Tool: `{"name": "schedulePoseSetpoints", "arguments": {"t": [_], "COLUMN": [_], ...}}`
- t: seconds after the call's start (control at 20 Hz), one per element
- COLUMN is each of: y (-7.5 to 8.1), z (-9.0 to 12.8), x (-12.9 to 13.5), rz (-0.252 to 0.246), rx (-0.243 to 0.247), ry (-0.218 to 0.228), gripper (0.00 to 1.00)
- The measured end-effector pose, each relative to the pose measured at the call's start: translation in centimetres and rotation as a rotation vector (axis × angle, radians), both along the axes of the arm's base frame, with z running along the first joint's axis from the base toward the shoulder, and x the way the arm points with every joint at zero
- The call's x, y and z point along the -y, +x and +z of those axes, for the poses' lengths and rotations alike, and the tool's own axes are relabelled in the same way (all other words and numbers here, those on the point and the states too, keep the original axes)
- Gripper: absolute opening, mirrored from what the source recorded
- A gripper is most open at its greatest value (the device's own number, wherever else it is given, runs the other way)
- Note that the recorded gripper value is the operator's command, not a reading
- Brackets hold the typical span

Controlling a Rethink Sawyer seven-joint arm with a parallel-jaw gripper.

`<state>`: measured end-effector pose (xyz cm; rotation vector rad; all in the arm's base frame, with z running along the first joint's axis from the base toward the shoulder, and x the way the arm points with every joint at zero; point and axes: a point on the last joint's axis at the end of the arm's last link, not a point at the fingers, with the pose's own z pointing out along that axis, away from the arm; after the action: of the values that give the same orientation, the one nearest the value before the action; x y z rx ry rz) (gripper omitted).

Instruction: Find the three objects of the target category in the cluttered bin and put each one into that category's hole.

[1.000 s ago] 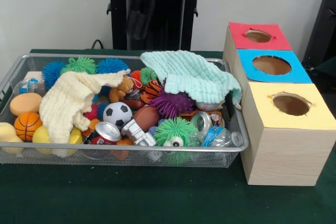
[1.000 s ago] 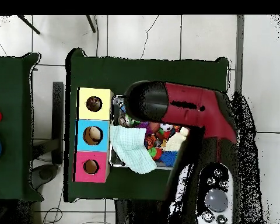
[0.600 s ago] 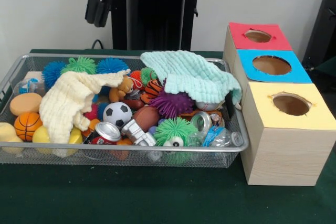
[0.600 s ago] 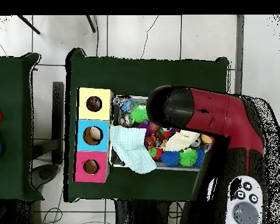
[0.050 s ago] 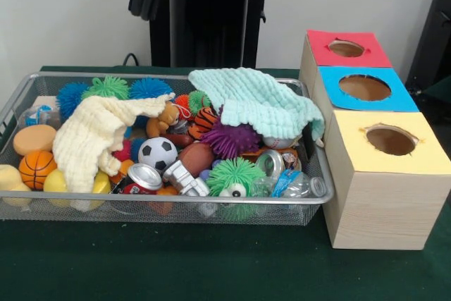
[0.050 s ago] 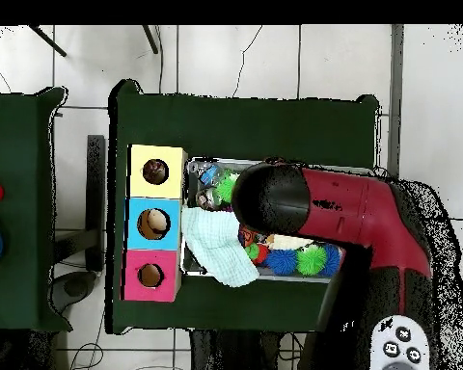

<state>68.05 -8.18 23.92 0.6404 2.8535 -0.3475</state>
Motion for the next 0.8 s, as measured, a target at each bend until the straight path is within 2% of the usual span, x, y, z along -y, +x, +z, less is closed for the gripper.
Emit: {"name": "schedulePoseSetpoints", "arguments": {"t": [0.2,0.45,0.55,0.6,0.8], "y": [-0.1,-0.1,-0.3,-0.5,-1.3], "z": [-1.3,-4.3,-5.9,-7.4,-9.5], "x": [0.5,2.2,2.9,3.4,3.8], "rz": [0.005,-0.008,-0.017,-0.026,-0.025], "rx": [0.025,0.035,0.027,0.015,-0.015], "ry": [0.018,0.05,0.066,0.081,0.089], "gripper": [0.0,0.0,0.0,0.0,0.0]}}
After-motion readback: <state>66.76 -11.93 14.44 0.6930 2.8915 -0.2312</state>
